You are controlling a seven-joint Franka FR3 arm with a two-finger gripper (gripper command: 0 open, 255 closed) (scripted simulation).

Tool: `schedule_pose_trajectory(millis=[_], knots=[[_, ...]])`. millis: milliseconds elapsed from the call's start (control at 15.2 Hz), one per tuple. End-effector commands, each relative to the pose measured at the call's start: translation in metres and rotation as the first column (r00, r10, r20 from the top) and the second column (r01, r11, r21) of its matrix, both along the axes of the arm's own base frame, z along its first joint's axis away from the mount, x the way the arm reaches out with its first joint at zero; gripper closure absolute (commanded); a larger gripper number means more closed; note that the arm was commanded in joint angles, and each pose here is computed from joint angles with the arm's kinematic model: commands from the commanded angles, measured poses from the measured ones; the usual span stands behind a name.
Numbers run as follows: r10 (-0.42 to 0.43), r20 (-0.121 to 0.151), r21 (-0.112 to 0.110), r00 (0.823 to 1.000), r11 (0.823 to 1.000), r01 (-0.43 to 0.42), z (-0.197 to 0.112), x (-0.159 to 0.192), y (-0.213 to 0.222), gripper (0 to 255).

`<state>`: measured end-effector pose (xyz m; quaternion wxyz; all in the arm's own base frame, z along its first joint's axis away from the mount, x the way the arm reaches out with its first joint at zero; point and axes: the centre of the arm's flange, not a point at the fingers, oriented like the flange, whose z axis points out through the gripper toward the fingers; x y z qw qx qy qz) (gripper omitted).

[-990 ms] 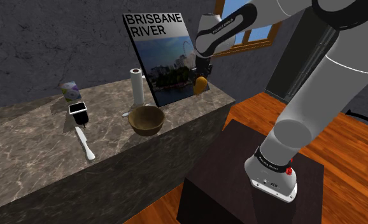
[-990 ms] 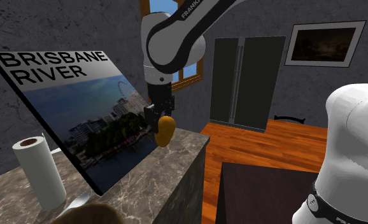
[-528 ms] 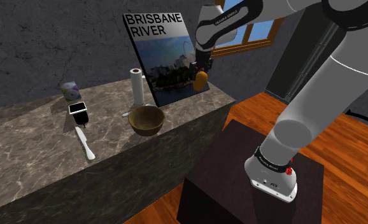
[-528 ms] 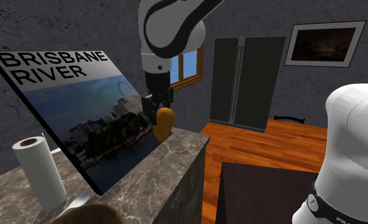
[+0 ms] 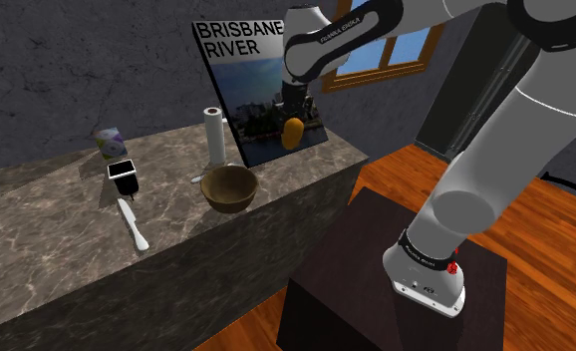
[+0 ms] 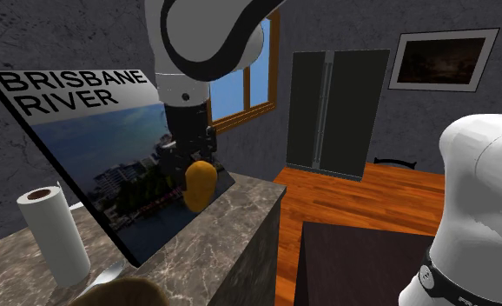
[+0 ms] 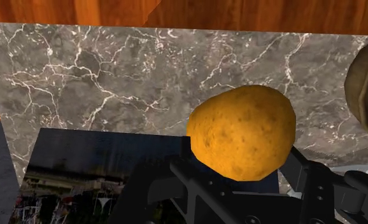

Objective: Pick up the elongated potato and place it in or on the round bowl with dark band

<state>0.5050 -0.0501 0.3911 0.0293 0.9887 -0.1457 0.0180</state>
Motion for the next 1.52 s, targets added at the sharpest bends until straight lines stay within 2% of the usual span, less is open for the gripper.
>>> schedule_pose_trajectory(millis=[0,1056,1452], knots=[[-0.002,0.000,0.000,1.000,1.000,0.002,0.002,0.007,0.026,255],[-0.002,0.000,0.000,1.000,1.000,0.002,0.005,0.059,0.238,255],[-0.002,0.000,0.000,1.000,1.000,0.002,-0.026,0.059,0.238,255]])
